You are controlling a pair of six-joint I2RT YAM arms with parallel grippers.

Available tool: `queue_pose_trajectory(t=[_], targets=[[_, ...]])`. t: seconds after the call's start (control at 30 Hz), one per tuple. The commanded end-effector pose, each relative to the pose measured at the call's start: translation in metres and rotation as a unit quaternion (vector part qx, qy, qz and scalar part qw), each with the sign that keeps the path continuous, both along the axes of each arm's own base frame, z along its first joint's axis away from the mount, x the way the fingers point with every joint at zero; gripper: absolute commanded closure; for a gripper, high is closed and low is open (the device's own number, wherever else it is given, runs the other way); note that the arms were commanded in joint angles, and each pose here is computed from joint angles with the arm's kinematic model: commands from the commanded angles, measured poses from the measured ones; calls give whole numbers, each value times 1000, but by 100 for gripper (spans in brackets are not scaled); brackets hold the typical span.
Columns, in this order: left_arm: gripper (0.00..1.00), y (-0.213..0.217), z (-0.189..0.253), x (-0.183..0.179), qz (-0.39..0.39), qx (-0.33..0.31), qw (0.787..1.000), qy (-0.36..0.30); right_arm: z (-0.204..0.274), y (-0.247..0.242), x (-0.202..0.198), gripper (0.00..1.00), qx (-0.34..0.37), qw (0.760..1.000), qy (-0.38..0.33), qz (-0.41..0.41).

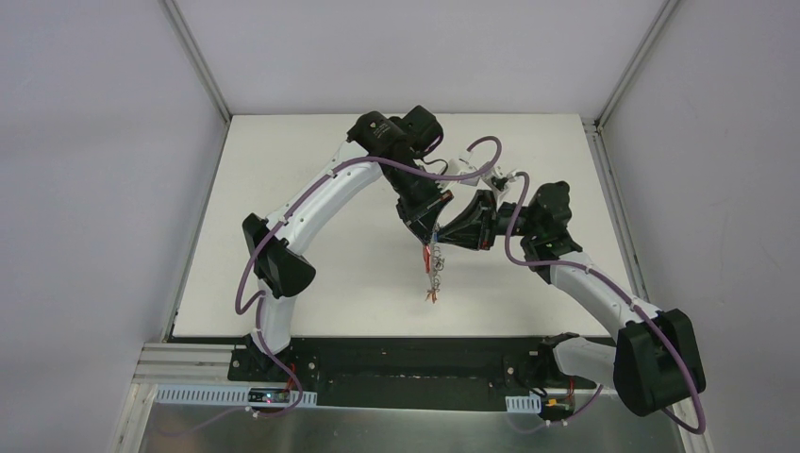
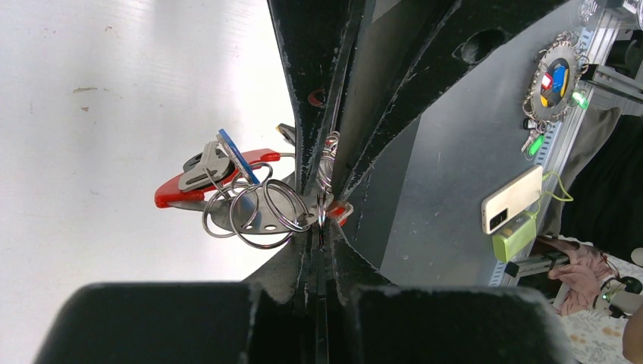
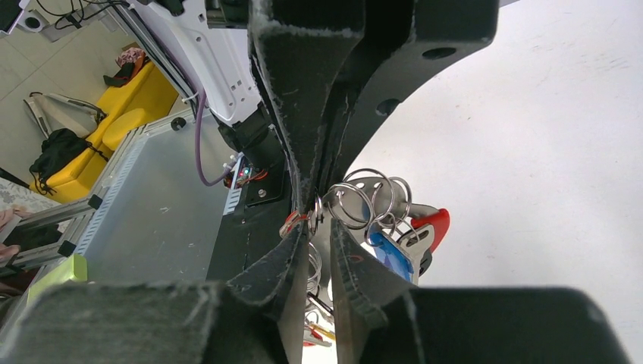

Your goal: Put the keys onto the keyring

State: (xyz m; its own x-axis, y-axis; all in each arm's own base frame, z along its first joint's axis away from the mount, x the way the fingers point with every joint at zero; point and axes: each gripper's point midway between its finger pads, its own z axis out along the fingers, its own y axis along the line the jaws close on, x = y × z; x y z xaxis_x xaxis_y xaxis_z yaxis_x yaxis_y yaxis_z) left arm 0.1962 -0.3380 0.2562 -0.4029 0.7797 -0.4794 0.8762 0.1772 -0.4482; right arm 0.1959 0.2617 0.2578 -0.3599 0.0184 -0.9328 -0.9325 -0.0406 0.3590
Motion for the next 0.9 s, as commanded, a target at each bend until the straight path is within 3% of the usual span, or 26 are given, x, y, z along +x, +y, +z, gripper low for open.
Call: queue_pose_trajectory(t=[0.0,0.43,0.87], targets=[[100,-6,3,0,1,-16,1000,7,14,6,-9,82,7,999,-27,34],[100,-6,1,4,7,-14,1000,-4,13,11,-7,81,7,999,-4,34],[100,-10,15,-4,-7,-51,999,3,18,9,0,82,36,999,11,1]])
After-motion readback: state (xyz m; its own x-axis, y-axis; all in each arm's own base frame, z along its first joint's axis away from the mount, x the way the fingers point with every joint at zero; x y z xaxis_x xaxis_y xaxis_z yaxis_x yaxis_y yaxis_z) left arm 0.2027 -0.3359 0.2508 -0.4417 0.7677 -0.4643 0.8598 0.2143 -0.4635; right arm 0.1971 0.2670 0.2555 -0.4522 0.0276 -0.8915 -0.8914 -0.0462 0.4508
